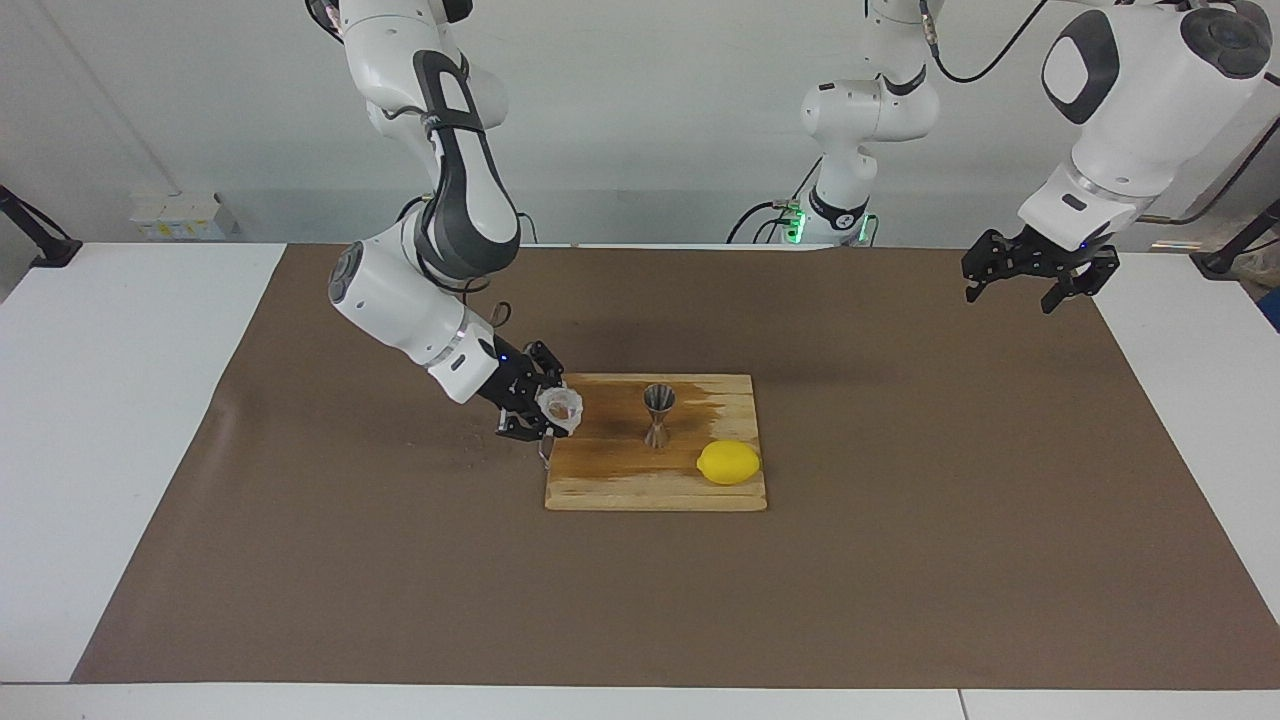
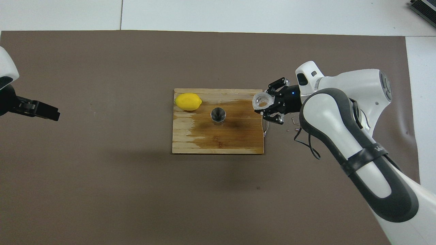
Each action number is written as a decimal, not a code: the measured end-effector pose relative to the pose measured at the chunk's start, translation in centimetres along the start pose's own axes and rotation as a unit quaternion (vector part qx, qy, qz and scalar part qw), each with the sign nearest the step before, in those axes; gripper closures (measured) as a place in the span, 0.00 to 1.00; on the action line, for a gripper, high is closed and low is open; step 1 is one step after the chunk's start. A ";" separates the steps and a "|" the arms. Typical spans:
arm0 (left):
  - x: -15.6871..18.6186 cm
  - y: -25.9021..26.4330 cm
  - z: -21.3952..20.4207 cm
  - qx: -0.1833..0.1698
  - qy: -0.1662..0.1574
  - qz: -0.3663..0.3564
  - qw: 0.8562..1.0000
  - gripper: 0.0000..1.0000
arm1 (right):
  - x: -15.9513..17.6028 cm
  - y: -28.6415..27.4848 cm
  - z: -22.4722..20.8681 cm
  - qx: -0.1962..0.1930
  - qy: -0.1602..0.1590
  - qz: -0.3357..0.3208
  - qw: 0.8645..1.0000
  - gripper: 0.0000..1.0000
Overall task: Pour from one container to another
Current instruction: 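Lift the white cup with the right gripper over the metal cup, then tilt the white cup with the right gripper above the metal cup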
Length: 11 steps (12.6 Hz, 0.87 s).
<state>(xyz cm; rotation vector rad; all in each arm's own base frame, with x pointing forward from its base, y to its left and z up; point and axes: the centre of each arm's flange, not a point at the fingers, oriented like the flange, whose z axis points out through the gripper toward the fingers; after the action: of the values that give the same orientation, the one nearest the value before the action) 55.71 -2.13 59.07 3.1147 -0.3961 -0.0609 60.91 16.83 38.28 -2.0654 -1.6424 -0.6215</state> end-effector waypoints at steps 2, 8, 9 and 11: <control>0.0 0.1 0.0 0.000 0.000 0.001 1.000 0.00 | 2.8 -0.6 -0.3 -0.007 -0.036 -0.015 0.999 0.51; -0.1 -0.6 -0.1 0.000 0.001 -0.006 1.000 0.00 | 10.7 -5.0 1.3 -0.028 -0.123 -0.085 0.988 0.51; -0.2 -0.6 -0.1 0.000 0.001 -0.006 1.000 0.00 | 11.2 -5.4 1.7 -0.032 -0.138 -0.100 0.985 0.51; -0.1 -0.4 -0.1 0.000 0.001 -0.005 1.000 0.00 | 11.6 -5.7 1.9 -0.046 -0.174 -0.132 0.975 0.51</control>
<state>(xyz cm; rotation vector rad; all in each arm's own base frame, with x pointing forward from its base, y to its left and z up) 55.69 -1.67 59.21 3.1168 -0.3814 -0.0561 57.81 28.20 43.82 -2.1311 -2.1495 -0.4416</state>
